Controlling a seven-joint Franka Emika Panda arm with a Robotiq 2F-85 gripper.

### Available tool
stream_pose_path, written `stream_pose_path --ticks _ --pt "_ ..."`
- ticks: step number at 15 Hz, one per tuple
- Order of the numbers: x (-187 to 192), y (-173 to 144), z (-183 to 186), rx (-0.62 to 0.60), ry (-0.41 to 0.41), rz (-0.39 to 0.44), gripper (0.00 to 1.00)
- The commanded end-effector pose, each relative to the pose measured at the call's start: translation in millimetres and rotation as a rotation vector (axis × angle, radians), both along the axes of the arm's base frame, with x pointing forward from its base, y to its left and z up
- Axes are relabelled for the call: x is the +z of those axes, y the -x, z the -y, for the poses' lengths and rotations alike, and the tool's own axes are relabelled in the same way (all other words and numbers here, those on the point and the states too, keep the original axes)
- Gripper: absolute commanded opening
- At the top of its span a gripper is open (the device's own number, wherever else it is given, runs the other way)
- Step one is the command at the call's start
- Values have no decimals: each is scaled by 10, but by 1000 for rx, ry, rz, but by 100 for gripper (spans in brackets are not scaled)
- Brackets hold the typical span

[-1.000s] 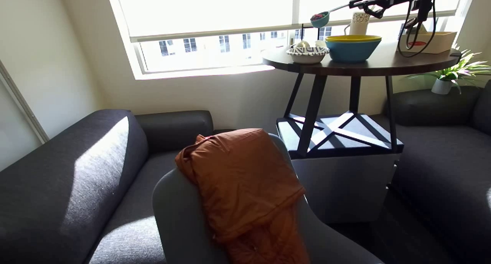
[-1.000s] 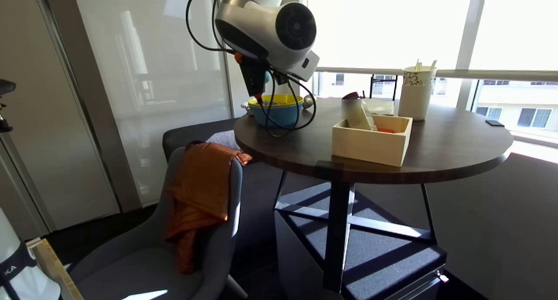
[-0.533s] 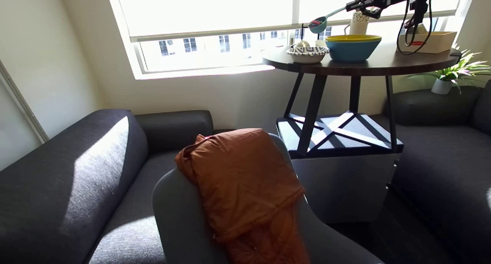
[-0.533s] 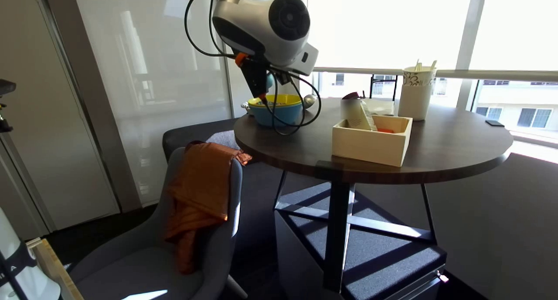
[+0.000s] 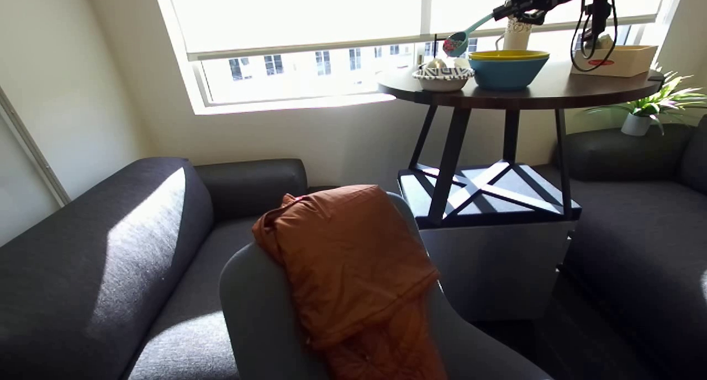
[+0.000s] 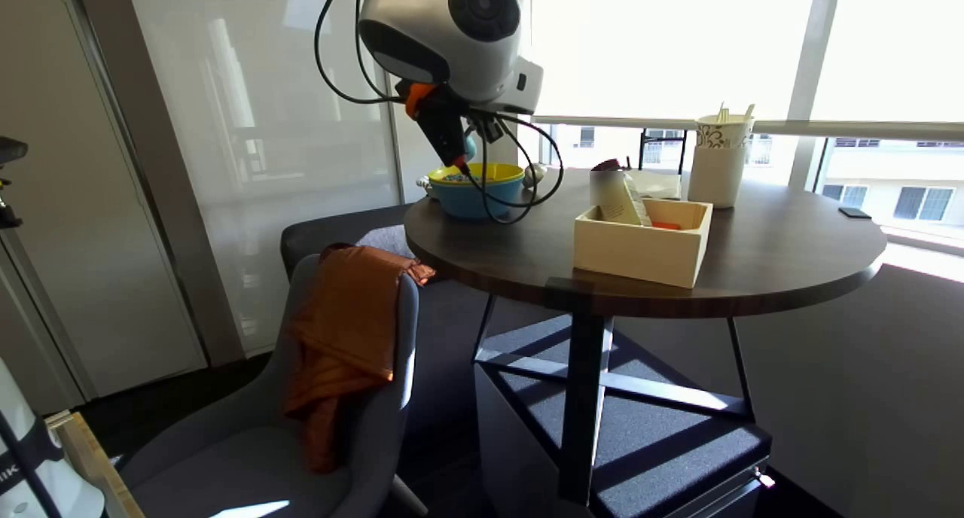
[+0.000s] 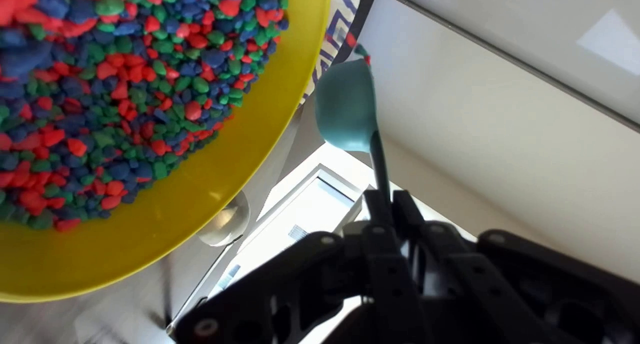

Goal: Use the blue serving spoon to take cereal from the yellow plate, then add it to the white plate

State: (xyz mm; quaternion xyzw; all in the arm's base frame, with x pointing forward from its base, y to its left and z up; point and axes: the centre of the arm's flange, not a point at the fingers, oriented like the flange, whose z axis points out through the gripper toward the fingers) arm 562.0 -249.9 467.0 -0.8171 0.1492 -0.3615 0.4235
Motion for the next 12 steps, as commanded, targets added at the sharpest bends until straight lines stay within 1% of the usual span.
stream_pose_path --ticks 1,8,12 --pt "86 70 -134 2 85 20 2" --pt "166 71 -250 35 203 70 2" --pt "168 86 -319 65 271 84 2"
